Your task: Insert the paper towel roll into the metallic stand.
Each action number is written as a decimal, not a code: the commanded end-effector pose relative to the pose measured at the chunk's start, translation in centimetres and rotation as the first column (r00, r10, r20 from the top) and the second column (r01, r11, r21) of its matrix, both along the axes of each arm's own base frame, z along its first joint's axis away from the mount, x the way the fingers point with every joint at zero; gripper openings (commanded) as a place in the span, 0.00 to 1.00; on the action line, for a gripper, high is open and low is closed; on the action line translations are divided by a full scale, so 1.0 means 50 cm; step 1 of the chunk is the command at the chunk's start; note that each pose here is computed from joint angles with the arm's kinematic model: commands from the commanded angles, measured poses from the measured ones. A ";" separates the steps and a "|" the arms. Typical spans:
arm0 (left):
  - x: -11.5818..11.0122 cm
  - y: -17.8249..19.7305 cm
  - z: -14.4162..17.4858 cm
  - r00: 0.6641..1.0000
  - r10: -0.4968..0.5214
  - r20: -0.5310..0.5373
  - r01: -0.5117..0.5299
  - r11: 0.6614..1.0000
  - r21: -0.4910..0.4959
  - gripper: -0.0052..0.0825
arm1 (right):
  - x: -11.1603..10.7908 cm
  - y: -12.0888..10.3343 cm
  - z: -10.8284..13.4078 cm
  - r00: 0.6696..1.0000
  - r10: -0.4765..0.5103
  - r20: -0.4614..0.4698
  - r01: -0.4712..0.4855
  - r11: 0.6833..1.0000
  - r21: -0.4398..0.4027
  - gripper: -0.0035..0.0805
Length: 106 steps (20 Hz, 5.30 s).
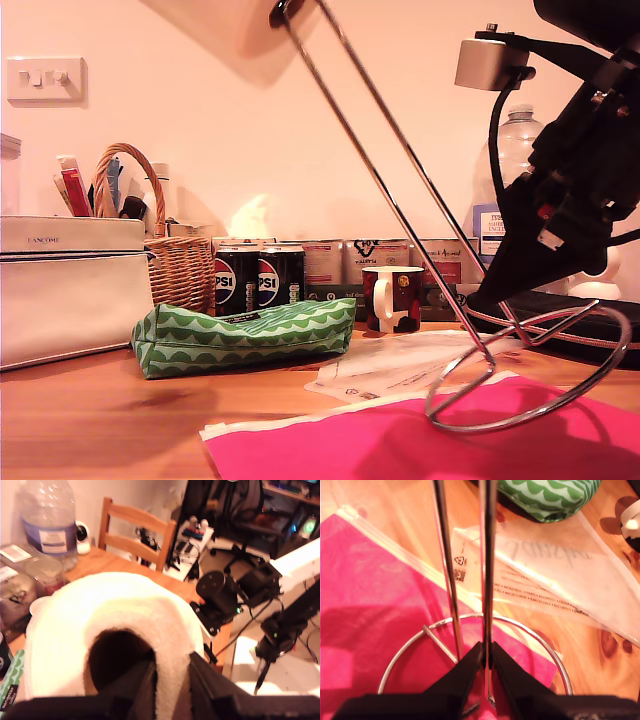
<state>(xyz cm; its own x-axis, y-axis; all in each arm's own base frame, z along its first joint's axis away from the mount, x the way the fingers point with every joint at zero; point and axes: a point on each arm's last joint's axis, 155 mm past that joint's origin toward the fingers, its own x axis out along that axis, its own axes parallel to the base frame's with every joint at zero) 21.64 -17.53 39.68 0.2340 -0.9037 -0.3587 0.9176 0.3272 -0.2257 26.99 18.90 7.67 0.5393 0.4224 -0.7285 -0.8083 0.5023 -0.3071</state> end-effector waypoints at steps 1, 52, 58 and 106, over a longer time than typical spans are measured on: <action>0.008 -0.003 -0.002 1.000 -0.005 -0.006 0.005 1.000 -0.002 0.03 | 0.020 0.018 0.044 0.999 0.002 0.049 -0.004 0.999 0.034 0.03; 0.040 -0.069 -0.058 0.990 0.032 0.137 -0.070 0.957 0.282 0.03 | 0.041 0.193 0.153 0.987 0.035 0.154 -0.095 0.909 0.405 0.03; 0.039 -0.077 -0.053 0.987 0.051 0.151 -0.095 0.949 0.300 0.03 | 0.057 0.243 0.120 0.991 0.045 0.128 -0.100 0.878 0.469 0.03; 0.101 -0.147 -0.147 0.984 0.069 0.162 -0.139 0.869 0.474 0.03 | -0.002 0.158 0.112 0.997 -0.018 -0.079 0.050 0.906 0.421 0.02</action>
<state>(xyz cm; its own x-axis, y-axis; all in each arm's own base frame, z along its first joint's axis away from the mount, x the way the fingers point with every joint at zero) 26.46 -24.24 31.12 0.3754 -0.5669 -0.7333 0.8787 0.4693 0.0870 27.13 26.81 12.03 0.5041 0.6685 -0.5468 -0.7975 0.6034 0.0025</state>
